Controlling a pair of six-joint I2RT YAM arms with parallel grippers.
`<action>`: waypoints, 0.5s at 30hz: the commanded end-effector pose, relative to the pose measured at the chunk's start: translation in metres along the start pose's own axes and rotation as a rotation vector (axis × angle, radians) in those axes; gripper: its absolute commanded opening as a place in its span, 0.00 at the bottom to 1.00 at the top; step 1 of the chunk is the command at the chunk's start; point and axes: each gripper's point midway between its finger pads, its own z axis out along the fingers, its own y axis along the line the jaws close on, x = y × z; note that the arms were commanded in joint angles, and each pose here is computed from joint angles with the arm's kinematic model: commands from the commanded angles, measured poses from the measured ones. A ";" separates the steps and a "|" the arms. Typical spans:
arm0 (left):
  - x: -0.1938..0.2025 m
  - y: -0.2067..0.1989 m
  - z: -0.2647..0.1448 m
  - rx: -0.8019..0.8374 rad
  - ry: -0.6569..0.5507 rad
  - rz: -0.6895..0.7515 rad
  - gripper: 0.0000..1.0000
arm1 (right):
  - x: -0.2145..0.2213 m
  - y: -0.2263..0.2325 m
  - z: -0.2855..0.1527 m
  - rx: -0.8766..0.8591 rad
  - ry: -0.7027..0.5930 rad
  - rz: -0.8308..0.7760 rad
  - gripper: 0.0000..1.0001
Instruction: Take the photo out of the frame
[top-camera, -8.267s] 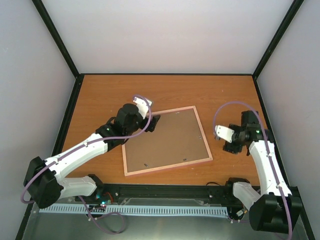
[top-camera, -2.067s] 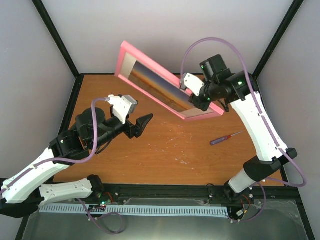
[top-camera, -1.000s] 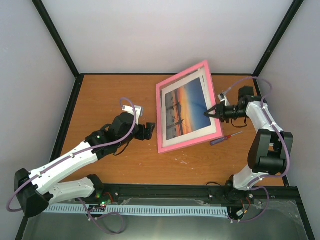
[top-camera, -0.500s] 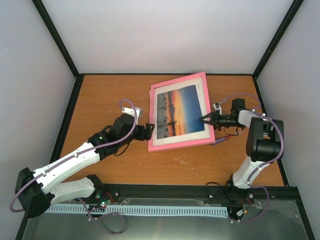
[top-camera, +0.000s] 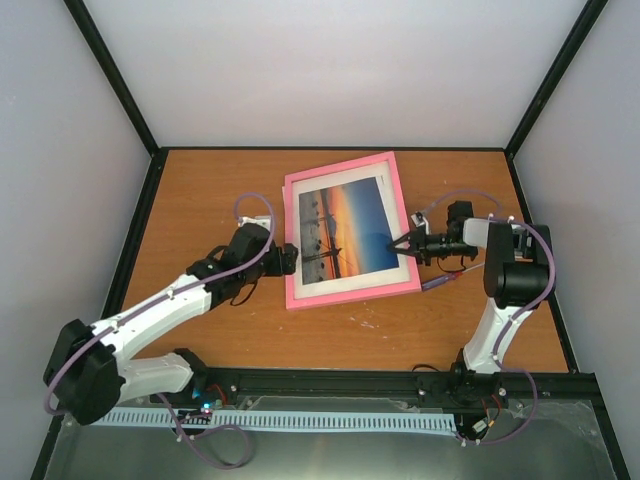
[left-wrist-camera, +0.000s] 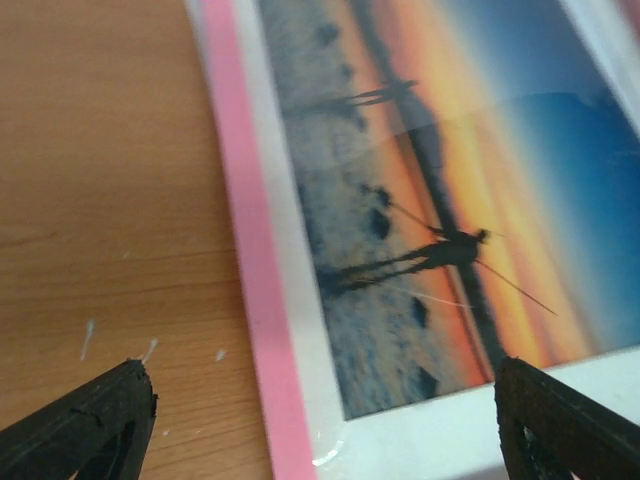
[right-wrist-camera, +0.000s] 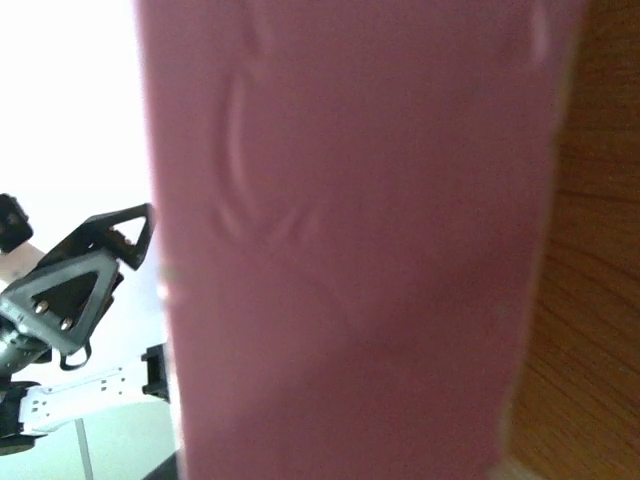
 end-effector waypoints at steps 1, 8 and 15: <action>0.011 0.027 0.019 -0.061 0.050 -0.152 0.91 | 0.015 -0.027 -0.001 0.175 0.021 -0.013 0.04; 0.033 0.045 0.064 -0.154 0.144 -0.199 0.80 | 0.025 -0.033 -0.006 0.259 0.001 -0.058 0.28; 0.036 0.047 0.102 -0.188 0.186 -0.182 0.68 | 0.029 -0.033 -0.006 0.277 0.007 -0.097 0.29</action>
